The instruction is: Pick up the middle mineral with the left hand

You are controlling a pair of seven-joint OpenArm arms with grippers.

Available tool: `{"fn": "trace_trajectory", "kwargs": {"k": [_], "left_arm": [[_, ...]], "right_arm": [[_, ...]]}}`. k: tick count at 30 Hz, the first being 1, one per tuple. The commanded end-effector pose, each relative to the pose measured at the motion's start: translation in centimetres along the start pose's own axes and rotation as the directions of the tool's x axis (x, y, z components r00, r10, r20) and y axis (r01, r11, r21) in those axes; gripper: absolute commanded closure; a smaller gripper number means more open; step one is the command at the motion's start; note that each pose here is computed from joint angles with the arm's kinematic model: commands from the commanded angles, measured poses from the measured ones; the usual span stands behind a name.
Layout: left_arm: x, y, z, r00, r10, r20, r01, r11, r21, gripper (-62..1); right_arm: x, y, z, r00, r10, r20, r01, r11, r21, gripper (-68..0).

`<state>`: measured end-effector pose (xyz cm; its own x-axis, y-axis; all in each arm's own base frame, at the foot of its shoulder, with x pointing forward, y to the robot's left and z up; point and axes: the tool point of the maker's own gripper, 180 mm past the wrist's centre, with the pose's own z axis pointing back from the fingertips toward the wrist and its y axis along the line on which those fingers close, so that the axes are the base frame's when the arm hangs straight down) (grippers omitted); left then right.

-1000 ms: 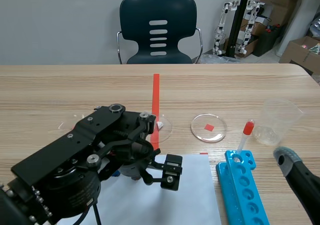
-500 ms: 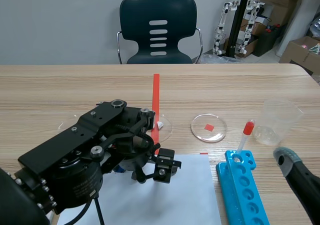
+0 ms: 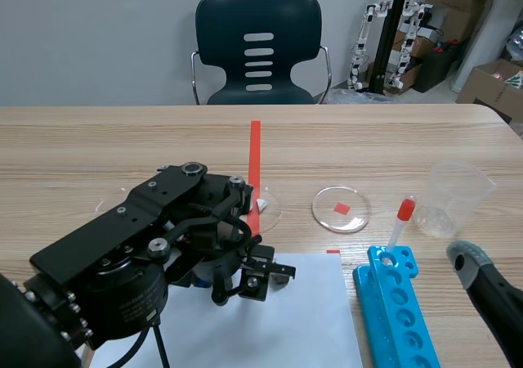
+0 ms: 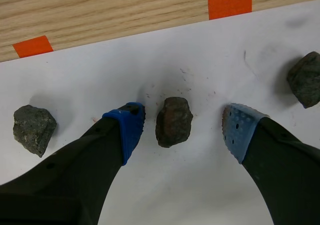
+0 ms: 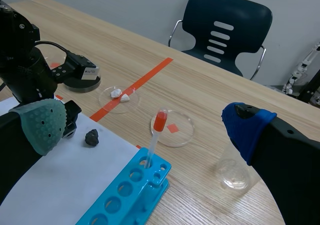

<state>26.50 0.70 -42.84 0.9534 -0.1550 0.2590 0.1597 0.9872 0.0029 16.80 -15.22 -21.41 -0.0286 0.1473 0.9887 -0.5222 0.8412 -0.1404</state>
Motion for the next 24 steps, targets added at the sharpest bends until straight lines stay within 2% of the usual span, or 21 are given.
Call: {"fn": "trace_trajectory", "kwargs": {"k": [1, 3, 9, 16, 24], "left_arm": [[0.13, -0.07, 0.19, 1.000, -0.003, -0.002, 0.003, 1.000, -0.002, -32.0], [0.13, -0.08, 0.19, 1.000, -0.004, -0.002, 0.004, 1.000, -0.002, -31.8], [0.14, -0.08, 0.20, 1.000, -0.003, -0.002, 0.003, 1.000, -0.002, -22.3], [0.15, -0.10, 0.20, 1.000, -0.003, -0.002, 0.003, 1.000, -0.003, -16.0], [0.30, -0.08, 0.20, 1.000, -0.003, 0.007, 0.003, 1.000, -0.002, -14.5]], "right_arm": [[0.78, 0.02, -0.19, 1.000, 0.006, 0.027, -0.007, 1.000, 0.009, -67.9], [0.78, 0.02, -0.19, 1.000, 0.006, 0.027, -0.007, 1.000, 0.009, -67.9], [0.78, 0.02, -0.19, 1.000, 0.006, 0.027, -0.007, 1.000, 0.009, -67.9], [0.78, 0.02, -0.19, 1.000, 0.006, 0.027, -0.007, 1.000, 0.009, -67.9], [0.78, 0.02, -0.19, 1.000, 0.006, 0.027, -0.007, 1.000, 0.009, -67.9]]}}
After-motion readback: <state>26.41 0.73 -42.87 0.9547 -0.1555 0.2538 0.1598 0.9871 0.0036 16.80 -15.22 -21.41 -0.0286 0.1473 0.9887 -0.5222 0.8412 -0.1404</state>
